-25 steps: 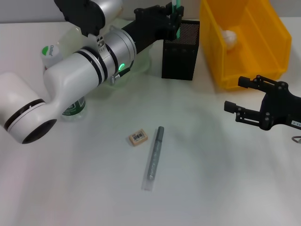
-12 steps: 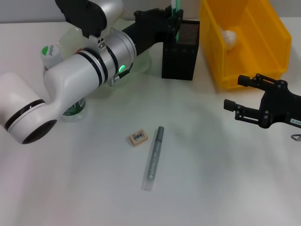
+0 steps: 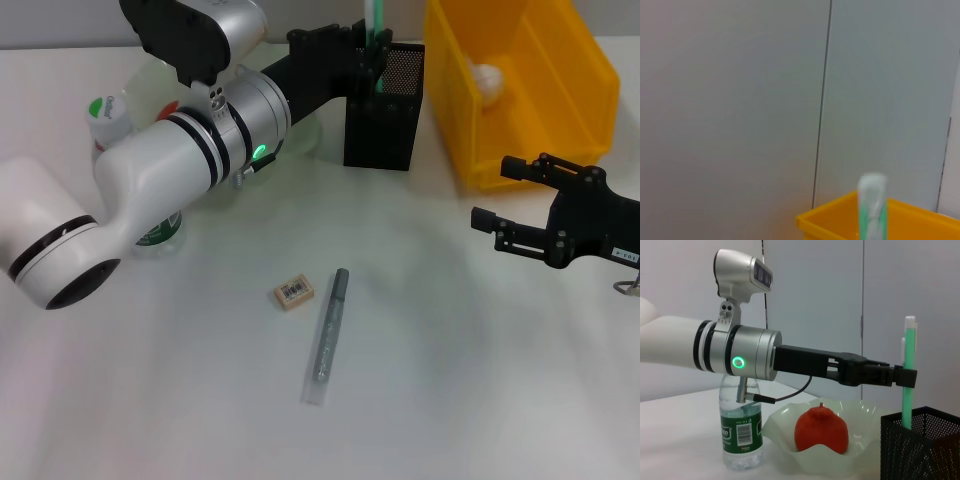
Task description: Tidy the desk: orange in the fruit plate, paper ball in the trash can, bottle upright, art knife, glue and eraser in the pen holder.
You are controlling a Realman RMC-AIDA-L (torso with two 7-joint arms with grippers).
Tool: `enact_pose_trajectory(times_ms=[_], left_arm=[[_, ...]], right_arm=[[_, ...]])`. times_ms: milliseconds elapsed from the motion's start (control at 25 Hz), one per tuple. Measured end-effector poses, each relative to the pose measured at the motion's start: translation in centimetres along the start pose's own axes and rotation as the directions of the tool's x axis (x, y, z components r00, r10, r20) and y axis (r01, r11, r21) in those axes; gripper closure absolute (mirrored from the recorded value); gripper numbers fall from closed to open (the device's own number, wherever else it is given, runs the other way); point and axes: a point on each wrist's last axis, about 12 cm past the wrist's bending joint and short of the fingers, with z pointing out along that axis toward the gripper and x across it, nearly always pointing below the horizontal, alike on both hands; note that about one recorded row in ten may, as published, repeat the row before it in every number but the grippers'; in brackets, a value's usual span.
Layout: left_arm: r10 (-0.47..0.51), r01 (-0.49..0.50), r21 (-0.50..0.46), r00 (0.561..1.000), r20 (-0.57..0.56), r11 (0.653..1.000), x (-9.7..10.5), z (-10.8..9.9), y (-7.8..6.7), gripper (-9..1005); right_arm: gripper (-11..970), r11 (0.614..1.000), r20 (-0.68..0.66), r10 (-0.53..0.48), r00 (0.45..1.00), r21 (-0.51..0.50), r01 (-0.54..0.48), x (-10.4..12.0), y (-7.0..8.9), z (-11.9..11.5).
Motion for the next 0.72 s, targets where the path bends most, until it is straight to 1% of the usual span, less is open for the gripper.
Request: enact_pose_trajectory(times_ms=[400,560,720], left_arm=[[-0.01,0.01,0.003,1.0,-0.002,1.0,0.12,-0.08,-0.1,699],[-0.011,0.011,0.005,1.0,-0.002,1.0,0.15,-0.1,-0.18,604],[-0.012,0.012,0.012,1.0,0.002,1.0,0.26,-0.22,-0.33,604]], right_arm=[[190,1.0,0.001,-0.002,1.0,0.0,0.002,-0.03,-0.02,0.03],[190,1.0,0.002,-0.003,1.0,0.002,0.003,-0.03,-0.03,0.01],[190,1.0,0.001,-0.004,1.0,0.01,0.004,0.02,-0.09,-0.08]])
